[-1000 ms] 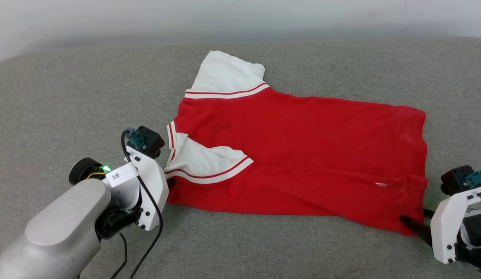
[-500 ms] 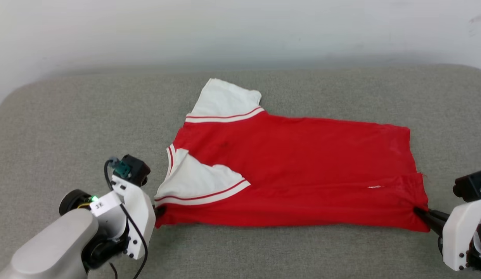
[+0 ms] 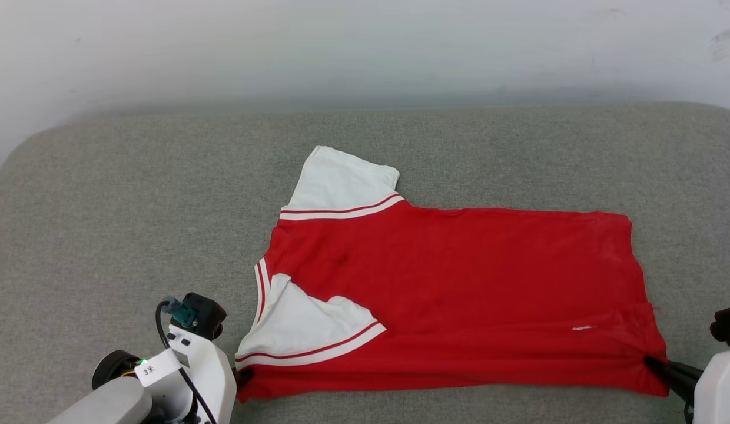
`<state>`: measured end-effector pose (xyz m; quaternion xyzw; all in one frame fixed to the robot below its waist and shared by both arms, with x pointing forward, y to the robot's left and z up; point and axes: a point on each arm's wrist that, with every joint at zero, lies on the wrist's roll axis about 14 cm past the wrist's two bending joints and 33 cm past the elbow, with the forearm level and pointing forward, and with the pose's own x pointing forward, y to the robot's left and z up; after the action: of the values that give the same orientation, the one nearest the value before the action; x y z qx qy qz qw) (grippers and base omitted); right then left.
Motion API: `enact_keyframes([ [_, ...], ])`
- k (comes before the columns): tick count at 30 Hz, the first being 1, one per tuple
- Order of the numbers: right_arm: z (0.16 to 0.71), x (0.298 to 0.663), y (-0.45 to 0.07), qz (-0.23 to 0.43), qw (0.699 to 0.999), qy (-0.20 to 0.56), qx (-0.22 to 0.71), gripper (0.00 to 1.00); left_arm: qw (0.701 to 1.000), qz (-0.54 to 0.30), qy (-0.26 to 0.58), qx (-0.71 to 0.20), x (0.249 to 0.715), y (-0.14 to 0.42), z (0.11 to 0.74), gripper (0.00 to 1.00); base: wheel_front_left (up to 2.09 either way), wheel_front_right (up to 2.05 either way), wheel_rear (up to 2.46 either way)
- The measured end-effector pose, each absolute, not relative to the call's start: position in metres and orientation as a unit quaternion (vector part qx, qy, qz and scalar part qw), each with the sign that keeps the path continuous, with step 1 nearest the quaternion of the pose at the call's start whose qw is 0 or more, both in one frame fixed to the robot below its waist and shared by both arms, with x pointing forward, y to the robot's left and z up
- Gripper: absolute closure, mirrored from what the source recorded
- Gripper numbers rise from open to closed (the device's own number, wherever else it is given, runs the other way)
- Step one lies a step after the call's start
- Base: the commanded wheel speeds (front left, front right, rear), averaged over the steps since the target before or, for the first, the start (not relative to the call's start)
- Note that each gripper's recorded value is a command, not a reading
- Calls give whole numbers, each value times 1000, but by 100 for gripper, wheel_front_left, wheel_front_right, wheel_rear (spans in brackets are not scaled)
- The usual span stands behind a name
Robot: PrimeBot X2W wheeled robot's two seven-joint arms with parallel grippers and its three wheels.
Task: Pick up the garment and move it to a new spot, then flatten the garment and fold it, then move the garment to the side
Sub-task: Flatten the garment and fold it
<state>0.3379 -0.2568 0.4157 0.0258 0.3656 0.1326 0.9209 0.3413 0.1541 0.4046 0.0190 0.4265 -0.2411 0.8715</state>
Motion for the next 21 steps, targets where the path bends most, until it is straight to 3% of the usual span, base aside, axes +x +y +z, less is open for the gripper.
enact_keyframes([
  [9,375,325,-253,108,903,413,49,100,858,-226,462,7,337,158,373,100,0,0,0],
  [10,375,326,-253,106,905,409,51,100,859,-223,462,7,337,158,372,87,0,0,0],
  [11,376,328,-253,104,908,403,52,95,861,-222,459,4,337,158,372,18,0,0,0],
  [12,378,330,-254,101,913,393,53,2,864,-221,452,3,339,158,373,0,0,0,0],
  [21,439,360,-267,79,970,228,36,0,917,-210,338,12,373,166,430,0,0,0,0],
])
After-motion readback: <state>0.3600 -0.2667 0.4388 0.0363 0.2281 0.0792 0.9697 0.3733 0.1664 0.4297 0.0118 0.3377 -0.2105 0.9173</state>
